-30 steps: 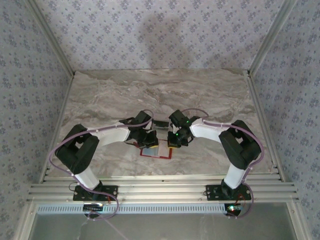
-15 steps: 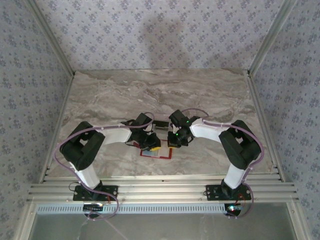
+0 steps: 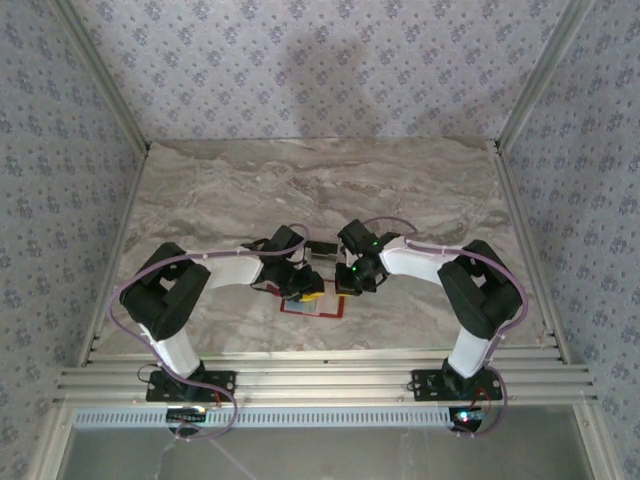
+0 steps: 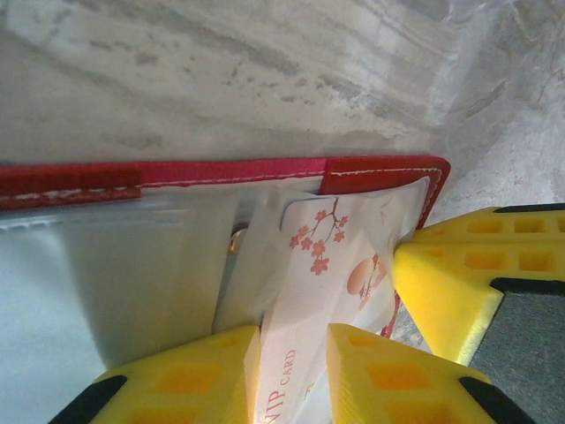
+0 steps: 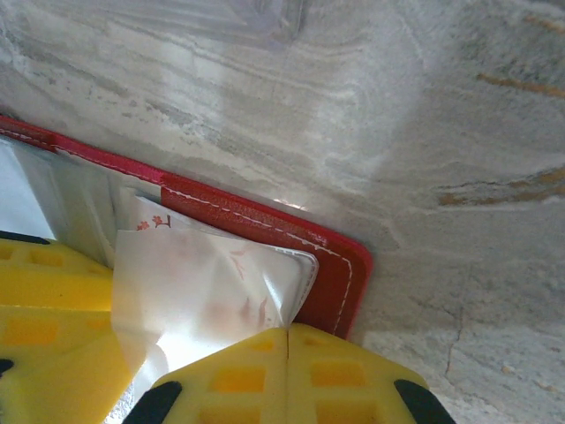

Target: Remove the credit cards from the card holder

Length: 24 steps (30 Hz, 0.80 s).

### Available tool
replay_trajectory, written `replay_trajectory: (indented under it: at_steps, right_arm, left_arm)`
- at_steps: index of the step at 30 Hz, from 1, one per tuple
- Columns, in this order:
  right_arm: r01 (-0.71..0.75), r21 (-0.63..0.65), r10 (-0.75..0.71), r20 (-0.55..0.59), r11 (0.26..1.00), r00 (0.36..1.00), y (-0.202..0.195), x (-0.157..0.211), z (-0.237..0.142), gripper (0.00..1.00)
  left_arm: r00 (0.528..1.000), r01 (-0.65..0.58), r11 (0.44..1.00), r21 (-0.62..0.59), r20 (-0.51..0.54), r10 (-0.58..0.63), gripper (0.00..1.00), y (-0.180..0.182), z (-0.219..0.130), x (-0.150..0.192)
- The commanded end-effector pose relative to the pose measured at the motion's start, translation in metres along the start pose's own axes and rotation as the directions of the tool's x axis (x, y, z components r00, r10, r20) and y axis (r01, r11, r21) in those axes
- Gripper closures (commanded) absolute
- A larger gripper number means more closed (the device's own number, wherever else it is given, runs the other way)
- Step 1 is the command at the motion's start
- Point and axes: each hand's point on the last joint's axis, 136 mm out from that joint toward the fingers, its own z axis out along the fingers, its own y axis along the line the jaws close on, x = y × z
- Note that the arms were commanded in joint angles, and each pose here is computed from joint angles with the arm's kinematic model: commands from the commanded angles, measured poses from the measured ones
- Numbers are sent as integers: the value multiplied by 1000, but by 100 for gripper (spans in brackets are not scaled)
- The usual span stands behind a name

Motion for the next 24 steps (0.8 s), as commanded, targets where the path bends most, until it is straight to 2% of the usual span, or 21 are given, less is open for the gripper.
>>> replay_trajectory:
  at_steps: [1,12,24]
  right_arm:
    - [-11,72,14,-37,997,999,-17,8,7,97]
    - [-11,71,14,-36,997,999,-17,8,6,96]
    - [-10,68,12,-40,998,999,-15,8,8,96]
  left_arm:
    - [1000,18,997,-71,-7,-18,70,18,4,4]
    - [1000,-1,995,-101,4,2,70,16,-2,1]
    - [1000,3,998,60,-28,-1,80,-2,14,3]
